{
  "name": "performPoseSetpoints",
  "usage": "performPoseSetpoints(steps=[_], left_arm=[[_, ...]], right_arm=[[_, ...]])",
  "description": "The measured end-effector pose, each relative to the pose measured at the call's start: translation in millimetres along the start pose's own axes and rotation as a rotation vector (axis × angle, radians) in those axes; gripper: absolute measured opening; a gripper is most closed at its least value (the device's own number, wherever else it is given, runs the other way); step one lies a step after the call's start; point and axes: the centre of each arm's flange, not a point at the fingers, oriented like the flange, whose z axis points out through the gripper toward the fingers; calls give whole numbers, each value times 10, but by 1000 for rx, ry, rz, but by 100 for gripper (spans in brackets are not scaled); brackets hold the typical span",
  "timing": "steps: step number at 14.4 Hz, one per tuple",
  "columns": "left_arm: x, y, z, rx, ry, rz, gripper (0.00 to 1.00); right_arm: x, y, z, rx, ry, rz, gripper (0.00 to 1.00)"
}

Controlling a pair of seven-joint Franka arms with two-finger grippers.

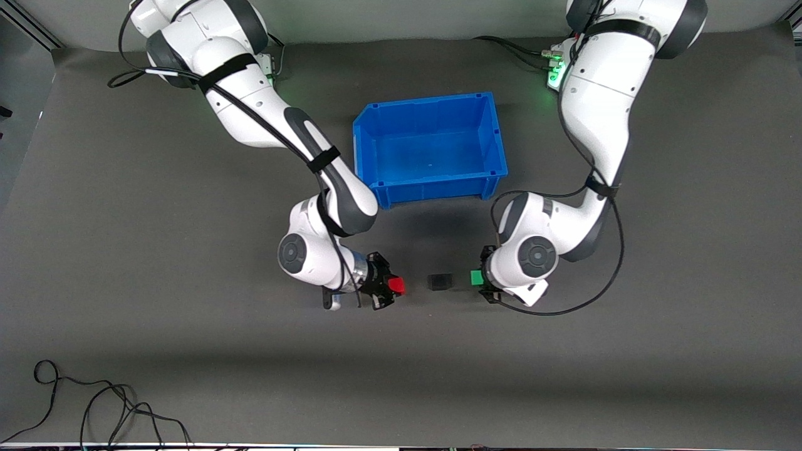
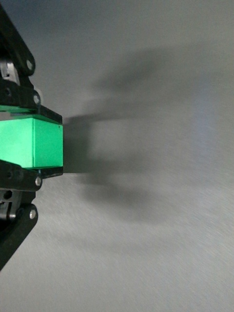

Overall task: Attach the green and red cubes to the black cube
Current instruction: 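Press the green and red cubes against opposite faces of the black cube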

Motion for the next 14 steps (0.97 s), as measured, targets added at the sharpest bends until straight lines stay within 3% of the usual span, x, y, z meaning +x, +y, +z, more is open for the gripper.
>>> performPoseSetpoints(steps=[7, 14], left_arm=[[-227, -24, 8, -47, -27, -32, 37], [-385, -72, 93, -44, -35, -31, 37]], right_arm=[[-271, 68, 265, 29, -7, 49, 40], [-405, 103, 458, 35, -13, 70, 40]])
